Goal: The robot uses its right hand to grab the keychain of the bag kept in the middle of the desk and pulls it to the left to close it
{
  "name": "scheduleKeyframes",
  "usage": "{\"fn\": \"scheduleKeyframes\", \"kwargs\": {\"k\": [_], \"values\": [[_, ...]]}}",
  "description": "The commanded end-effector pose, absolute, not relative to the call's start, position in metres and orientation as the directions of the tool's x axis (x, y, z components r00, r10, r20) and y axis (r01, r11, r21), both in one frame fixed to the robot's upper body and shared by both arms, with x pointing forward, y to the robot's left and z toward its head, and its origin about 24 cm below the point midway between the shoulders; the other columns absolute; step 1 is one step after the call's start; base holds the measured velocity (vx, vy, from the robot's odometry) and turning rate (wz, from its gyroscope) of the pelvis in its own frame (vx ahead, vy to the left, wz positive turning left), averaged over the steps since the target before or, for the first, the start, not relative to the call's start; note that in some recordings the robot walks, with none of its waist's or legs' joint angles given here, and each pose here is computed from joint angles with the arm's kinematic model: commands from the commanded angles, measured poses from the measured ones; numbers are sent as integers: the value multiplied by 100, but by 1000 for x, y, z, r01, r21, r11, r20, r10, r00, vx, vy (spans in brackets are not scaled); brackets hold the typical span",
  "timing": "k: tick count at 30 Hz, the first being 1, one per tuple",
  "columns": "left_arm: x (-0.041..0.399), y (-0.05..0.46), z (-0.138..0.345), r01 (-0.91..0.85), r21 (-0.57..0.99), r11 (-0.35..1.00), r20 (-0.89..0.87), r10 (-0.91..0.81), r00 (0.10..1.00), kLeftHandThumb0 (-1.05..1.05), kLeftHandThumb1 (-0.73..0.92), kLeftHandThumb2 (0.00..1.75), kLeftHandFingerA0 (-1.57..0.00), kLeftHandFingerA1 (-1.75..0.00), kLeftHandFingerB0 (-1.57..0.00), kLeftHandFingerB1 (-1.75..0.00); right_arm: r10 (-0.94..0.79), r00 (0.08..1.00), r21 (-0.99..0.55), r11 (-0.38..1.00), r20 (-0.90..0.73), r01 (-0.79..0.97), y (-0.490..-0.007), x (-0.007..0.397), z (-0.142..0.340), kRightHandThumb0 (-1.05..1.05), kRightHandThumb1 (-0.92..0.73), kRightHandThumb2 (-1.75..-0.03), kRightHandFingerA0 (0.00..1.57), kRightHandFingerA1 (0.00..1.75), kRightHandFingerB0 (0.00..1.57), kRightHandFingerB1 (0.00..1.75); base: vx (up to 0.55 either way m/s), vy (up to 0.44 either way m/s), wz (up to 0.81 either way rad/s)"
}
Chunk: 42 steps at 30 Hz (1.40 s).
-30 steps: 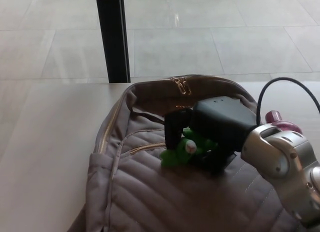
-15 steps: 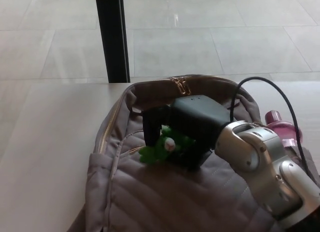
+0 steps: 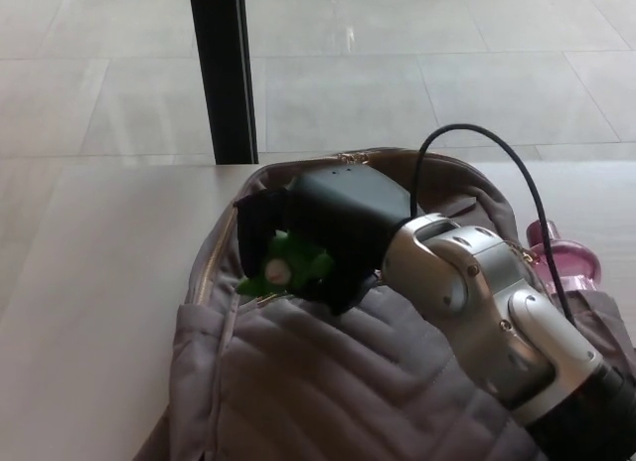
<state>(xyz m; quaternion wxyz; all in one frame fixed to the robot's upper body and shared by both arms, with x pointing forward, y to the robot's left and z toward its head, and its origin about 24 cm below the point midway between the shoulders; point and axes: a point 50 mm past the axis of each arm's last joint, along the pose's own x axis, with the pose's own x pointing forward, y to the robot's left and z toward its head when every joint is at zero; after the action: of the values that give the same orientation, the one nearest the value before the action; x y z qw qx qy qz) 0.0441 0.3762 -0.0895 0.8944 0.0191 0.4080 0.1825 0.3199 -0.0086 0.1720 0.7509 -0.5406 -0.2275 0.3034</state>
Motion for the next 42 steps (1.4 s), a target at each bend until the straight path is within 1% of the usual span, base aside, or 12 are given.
{"fn": "scheduleKeyframes", "kwargs": {"k": [1, 2, 15, 18, 19, 26, 27, 33, 34, 37, 39, 42], "values": [[46, 380, -85, -292, 219, 931, -703, 359, 614, -90, 92, 89, -62, -63, -55, -51, 712, 701, -953, 236, 38, -188, 1, 317, 178, -31, -48, -113, 122, 139, 102, 126, 0, 0, 0], [47, 380, -85, -296, 212, 931, -705, 355, 613, -90, 92, 87, -61, -65, -55, -52, 711, 702, -952, 235, 29, -199, 4, 316, 176, -24, -45, -118, 95, 175, 76, 164, 0, 0, 0], [49, 378, -86, -301, 197, 933, -700, 349, 623, -90, 92, 87, -63, -65, -56, -53, 733, 679, -945, 251, 43, -211, 24, 316, 157, -28, -41, -128, 100, 175, 84, 156, 0, 0, 0], [49, 378, -86, -305, 202, 931, -698, 355, 621, -93, 92, 91, -64, -66, -55, -53, 737, 675, -944, 248, 37, -219, 28, 315, 155, -30, -51, -111, 96, 175, 83, 146, 0, 0, 0], [49, 378, -87, -305, 201, 931, -702, 354, 618, -95, 91, 91, -64, -64, -54, -52, 748, 664, -951, 216, 17, -220, 35, 314, 155, -34, -56, -107, 94, 164, 84, 82, 0, 0, 0], [48, 379, -86, -304, 207, 930, -701, 358, 617, -95, 92, 86, -64, -62, -56, -52, 766, 643, -959, 204, 30, -198, 45, 312, 153, -31, -53, -95, 98, 167, 87, 77, 0, 0, 0], [48, 379, -87, -317, 198, 927, -706, 360, 609, -93, 92, 83, -64, -61, -59, -51, 766, 642, -967, 186, 31, -175, 54, 313, 155, -33, -59, -100, 98, 175, 82, 143, 0, 0, 0], [49, 377, -89, -326, 192, 926, -707, 361, 609, -96, 92, 85, -69, -63, -64, -54, 782, 621, -971, 185, 53, -150, 70, 314, 163, -36, -45, -112, 120, 136, 98, 119, 0, 0, 0], [50, 377, -88, -324, 184, 928, -707, 354, 612, -98, 81, 101, -68, -66, -57, -55, 786, 617, -974, 171, 46, -146, 74, 313, 165, -31, -41, -115, 96, 175, 79, 158, 0, 0, 0], [48, 378, -88, -330, 179, 927, -711, 354, 608, -93, 92, 83, -65, -61, -58, -51, 792, 609, -974, 170, 42, -153, 79, 311, 166, -38, -43, -112, 123, 138, 103, 124, 0, 0, 0], [48, 378, -88, -334, 178, 926, -710, 356, 608, -84, 79, 121, -65, -68, -56, -60, 796, 603, -973, 171, 46, -152, 83, 309, 164, -30, -48, -106, 95, 175, 80, 144, 0, 0, 0], [49, 378, -88, -325, 180, 928, -710, 351, 611, -89, 92, 86, -67, -62, -58, -51, 796, 604, -966, 192, 50, -174, 86, 306, 160, -30, -51, -104, 94, 175, 80, 131, 0, 0, 0]]}}
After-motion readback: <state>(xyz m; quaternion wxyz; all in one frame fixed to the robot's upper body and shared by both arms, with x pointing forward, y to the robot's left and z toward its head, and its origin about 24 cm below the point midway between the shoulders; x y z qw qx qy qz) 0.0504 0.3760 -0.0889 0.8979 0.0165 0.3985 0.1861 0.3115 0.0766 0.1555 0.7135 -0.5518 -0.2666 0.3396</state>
